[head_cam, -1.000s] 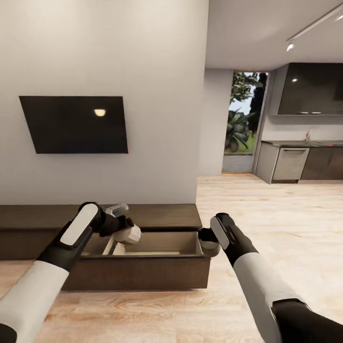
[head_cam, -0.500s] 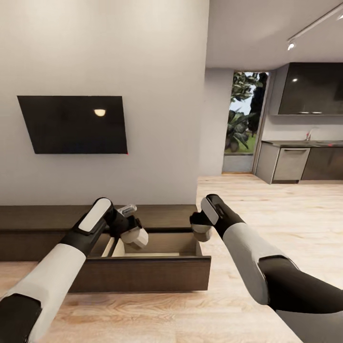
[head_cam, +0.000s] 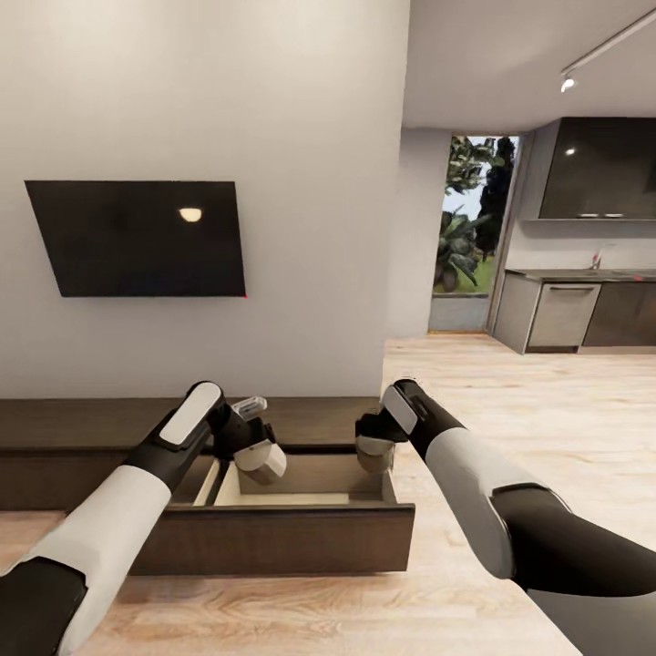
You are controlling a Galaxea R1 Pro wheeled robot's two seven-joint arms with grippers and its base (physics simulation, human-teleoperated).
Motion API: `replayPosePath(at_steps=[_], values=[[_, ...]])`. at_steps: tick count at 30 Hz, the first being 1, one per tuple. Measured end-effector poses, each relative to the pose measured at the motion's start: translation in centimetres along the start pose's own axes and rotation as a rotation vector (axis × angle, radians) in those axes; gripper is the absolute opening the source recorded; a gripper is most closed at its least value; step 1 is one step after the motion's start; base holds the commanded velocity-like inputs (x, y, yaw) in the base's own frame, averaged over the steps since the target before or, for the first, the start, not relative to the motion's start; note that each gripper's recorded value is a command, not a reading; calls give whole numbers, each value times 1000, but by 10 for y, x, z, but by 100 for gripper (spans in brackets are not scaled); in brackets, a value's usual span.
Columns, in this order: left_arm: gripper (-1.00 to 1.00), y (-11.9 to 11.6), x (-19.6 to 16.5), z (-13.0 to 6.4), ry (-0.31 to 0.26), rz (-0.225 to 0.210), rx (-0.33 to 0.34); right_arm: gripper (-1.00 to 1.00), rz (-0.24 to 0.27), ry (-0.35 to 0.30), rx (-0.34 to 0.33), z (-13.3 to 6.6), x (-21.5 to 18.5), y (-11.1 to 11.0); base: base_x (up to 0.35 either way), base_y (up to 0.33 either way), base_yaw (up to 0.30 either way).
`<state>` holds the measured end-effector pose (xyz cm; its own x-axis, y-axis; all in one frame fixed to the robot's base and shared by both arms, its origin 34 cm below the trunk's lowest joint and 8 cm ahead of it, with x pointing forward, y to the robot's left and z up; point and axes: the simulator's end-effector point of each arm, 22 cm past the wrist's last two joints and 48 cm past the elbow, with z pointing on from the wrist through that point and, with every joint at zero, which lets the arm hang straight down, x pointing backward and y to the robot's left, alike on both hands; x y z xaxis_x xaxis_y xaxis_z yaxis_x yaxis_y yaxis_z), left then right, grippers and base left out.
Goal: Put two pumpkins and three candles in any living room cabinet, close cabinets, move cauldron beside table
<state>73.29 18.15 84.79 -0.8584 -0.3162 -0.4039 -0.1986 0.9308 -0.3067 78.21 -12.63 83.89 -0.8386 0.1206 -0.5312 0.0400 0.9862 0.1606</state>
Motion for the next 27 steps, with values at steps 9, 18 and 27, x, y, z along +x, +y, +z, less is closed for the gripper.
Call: replayPosePath(at_steps=[9,18,27], values=[[-100,6,11,10,24,33,-41,-100,20,40,-62,20,26,9,187,150,0],[-100,7,16,14,31,51,-60,-100,19,45,-67,21,28,10,23,48,0],[-100,15,20,23,21,92,-141,-100,24,57,-71,25,34,10,32,-79,0]])
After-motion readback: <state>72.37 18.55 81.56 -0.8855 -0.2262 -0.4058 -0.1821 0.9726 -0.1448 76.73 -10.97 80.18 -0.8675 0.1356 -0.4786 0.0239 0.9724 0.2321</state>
